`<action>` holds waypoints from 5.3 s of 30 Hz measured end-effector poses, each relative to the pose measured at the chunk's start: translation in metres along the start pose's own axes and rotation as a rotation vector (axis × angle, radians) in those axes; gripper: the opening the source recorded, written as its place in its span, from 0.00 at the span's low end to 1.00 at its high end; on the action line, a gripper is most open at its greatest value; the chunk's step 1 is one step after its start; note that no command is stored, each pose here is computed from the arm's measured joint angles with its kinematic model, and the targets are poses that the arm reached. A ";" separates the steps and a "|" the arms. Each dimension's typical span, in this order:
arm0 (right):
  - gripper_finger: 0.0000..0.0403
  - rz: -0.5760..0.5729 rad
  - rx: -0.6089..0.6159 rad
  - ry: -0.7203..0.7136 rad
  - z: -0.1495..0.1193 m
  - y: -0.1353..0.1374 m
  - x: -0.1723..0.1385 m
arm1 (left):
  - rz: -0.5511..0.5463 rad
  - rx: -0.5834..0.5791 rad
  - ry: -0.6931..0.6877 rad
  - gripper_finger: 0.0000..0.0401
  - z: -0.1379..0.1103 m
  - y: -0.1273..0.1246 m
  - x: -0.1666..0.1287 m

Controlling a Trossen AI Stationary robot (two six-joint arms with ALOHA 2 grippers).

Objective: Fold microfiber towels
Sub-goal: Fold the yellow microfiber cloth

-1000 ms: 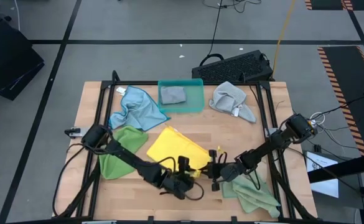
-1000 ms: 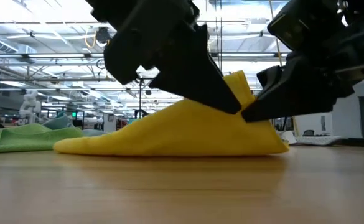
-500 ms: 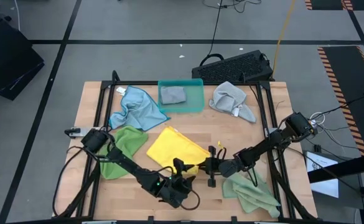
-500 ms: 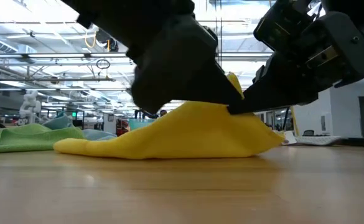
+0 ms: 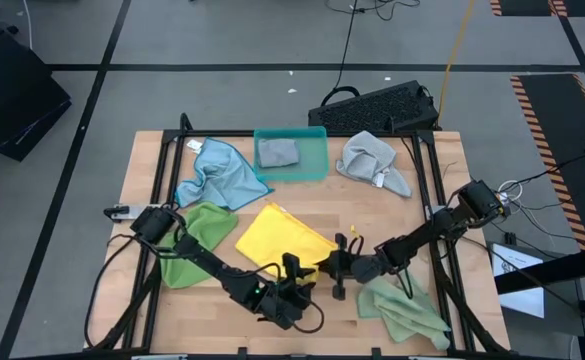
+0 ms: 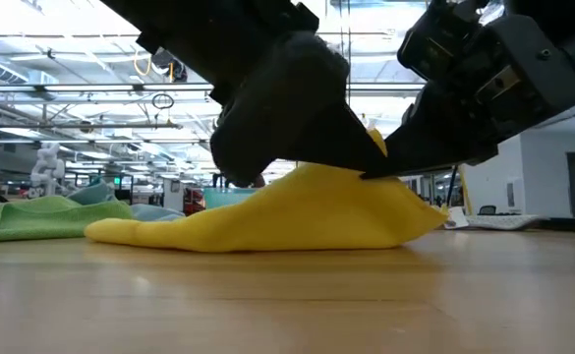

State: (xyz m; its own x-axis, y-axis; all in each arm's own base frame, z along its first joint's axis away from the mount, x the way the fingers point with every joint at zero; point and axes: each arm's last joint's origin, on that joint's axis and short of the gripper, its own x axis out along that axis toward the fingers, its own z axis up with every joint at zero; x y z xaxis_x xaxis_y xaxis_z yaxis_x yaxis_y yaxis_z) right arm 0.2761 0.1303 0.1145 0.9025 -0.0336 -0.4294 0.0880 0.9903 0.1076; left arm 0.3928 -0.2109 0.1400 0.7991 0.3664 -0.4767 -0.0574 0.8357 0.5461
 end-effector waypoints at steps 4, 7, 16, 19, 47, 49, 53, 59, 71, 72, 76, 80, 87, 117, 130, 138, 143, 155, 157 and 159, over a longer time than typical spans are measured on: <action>0.01 -0.004 0.021 -0.001 0.000 -0.001 0.001 | 0.066 -0.031 0.024 0.61 -0.002 0.006 0.004; 0.01 -0.004 0.023 -0.001 0.000 -0.001 0.001 | 0.078 -0.033 0.026 0.70 -0.002 0.009 0.007; 0.01 0.014 0.026 0.007 0.000 -0.001 0.001 | 0.127 -0.031 0.037 0.69 -0.004 0.011 0.007; 0.01 0.020 0.025 0.009 0.000 -0.001 0.001 | 0.109 0.010 -0.024 0.55 0.004 0.001 -0.003; 0.01 0.013 0.044 0.008 0.001 -0.002 0.001 | 0.118 -0.184 0.025 0.82 -0.004 0.001 -0.003; 0.01 0.010 0.049 0.008 0.001 -0.003 0.002 | 0.101 -0.188 0.037 0.80 -0.005 0.005 0.001; 0.01 0.006 0.054 0.007 0.001 -0.004 0.002 | 0.092 -0.183 0.049 0.70 -0.007 0.006 0.004; 0.01 0.006 0.055 0.007 0.001 -0.004 0.002 | 0.103 -0.167 0.061 0.55 -0.008 0.008 0.005; 0.01 0.006 0.054 0.009 0.001 -0.004 0.002 | 0.137 -0.052 0.051 0.14 -0.007 0.003 -0.002; 0.01 0.006 0.054 0.009 0.001 -0.004 0.002 | 0.135 -0.051 0.050 0.11 -0.007 0.003 -0.002; 0.01 0.005 0.052 0.013 0.001 -0.005 0.002 | 0.126 -0.050 0.046 0.04 -0.006 0.001 -0.004; 0.01 0.002 0.049 0.019 0.000 -0.005 0.002 | 0.125 -0.036 0.041 0.03 -0.005 0.001 -0.004; 0.02 0.005 0.041 0.019 0.000 -0.005 0.002 | 0.115 0.001 0.035 0.03 -0.005 -0.003 -0.008; 0.44 0.033 -0.381 0.334 -0.005 0.014 -0.073 | -0.157 0.102 0.032 0.02 -0.008 -0.028 -0.028; 0.44 0.081 -0.687 0.336 -0.006 0.001 -0.048 | -0.157 0.128 0.042 0.02 -0.010 -0.028 -0.028; 0.44 0.143 -0.875 0.372 -0.006 -0.007 -0.044 | -0.156 0.124 0.044 0.02 -0.010 -0.028 -0.028; 0.43 0.187 -0.945 0.369 -0.005 -0.010 -0.041 | -0.164 0.119 0.050 0.02 -0.010 -0.028 -0.027; 0.15 0.211 -0.991 0.394 -0.022 -0.013 -0.021 | -0.171 0.113 0.093 0.02 -0.015 -0.028 -0.028; 0.08 0.210 -0.966 0.400 -0.022 -0.013 -0.022 | -0.171 0.118 0.104 0.02 -0.017 -0.028 -0.028; 0.02 0.203 -0.915 0.403 -0.022 -0.012 -0.023 | -0.172 0.126 0.107 0.02 -0.017 -0.028 -0.029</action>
State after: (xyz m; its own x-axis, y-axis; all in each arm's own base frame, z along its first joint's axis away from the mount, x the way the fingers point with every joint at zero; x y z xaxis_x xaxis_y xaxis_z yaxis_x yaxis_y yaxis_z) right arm 0.2454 0.1222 0.1032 0.6408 0.0274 -0.7672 -0.5594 0.7011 -0.4422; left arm 0.3609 -0.2381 0.1264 0.7220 0.2701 -0.6370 0.1543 0.8346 0.5289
